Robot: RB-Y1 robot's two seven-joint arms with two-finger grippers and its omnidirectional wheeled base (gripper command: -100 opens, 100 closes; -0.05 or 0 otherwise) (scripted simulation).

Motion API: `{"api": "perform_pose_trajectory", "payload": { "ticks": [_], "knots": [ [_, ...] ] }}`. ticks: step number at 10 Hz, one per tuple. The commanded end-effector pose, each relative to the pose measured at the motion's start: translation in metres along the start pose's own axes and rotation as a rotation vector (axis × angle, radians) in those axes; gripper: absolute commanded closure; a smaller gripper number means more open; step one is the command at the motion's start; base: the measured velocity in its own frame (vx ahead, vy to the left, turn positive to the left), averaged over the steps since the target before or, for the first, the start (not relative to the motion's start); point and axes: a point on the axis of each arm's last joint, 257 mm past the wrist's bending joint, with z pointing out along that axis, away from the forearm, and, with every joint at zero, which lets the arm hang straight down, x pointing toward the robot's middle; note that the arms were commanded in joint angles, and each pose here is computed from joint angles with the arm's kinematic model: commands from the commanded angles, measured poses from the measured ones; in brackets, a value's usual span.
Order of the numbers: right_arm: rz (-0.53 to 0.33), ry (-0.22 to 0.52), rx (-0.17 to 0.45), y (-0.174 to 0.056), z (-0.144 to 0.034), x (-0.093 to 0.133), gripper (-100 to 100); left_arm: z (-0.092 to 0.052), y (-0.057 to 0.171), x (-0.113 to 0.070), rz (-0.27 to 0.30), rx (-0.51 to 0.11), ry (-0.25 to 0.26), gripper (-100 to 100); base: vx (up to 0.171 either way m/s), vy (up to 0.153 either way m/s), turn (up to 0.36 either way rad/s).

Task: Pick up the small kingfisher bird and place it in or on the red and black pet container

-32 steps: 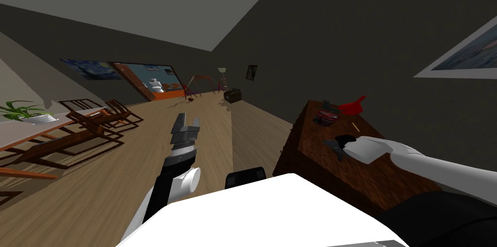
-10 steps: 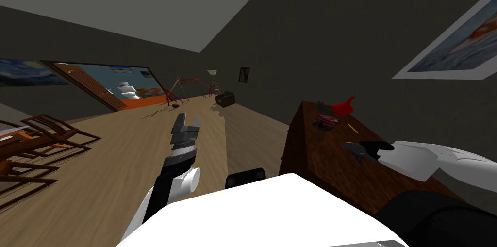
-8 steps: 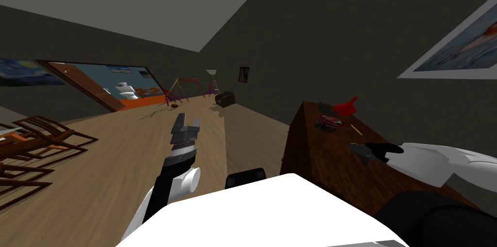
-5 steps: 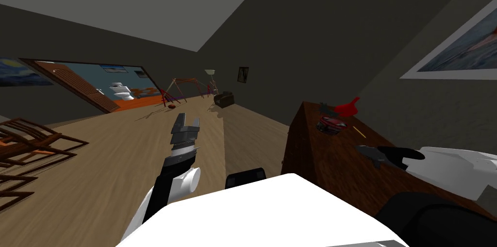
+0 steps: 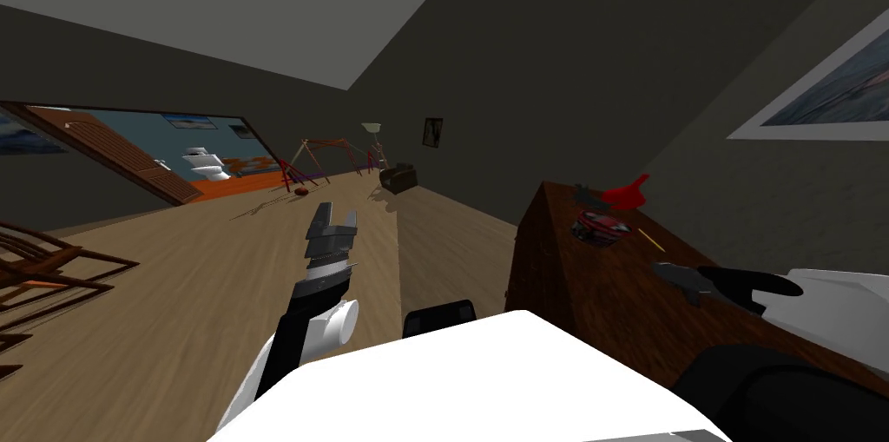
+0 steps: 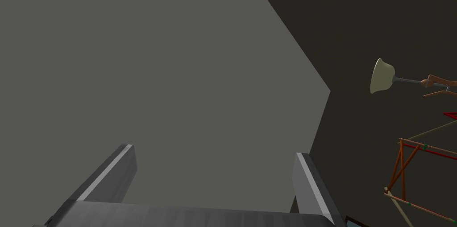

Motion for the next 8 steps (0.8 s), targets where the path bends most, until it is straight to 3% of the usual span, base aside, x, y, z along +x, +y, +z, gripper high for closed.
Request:
{"api": "perform_pose_trajectory", "payload": {
  "ticks": [1,2,4,5,6,7,8],
  "knots": [
    [-0.003,-0.006,-0.006,-0.005,-0.001,-0.003,100,0.000,0.000,0.000,0.000,0.000,0.000,0,0.097,-0.007,-0.035],
    [-0.013,-0.013,0.005,-0.018,-0.005,-0.007,100,0.000,0.000,0.000,0.000,0.000,0.000,0,0.127,0.010,-0.038],
    [-0.013,-0.014,-0.007,-0.016,-0.005,-0.008,100,0.000,0.000,0.000,0.000,0.000,0.000,0,0.075,-0.010,-0.018],
    [-0.023,-0.022,-0.008,-0.026,-0.009,-0.013,100,0.000,0.000,0.000,0.000,0.000,0.000,0,0.079,-0.027,-0.035],
    [-0.033,-0.026,0.010,-0.041,-0.014,-0.018,100,0.000,0.000,0.000,0.000,0.000,0.000,0,0.148,-0.023,-0.095],
    [-0.033,-0.028,-0.011,-0.036,-0.014,-0.018,100,0.000,0.000,0.000,0.000,0.000,0.000,0,0.134,-0.014,-0.061],
    [-0.044,-0.031,0.000,-0.048,-0.019,-0.023,100,0.000,0.000,0.000,0.000,0.000,0.000,0,0.154,-0.018,-0.062]
  ]
}}
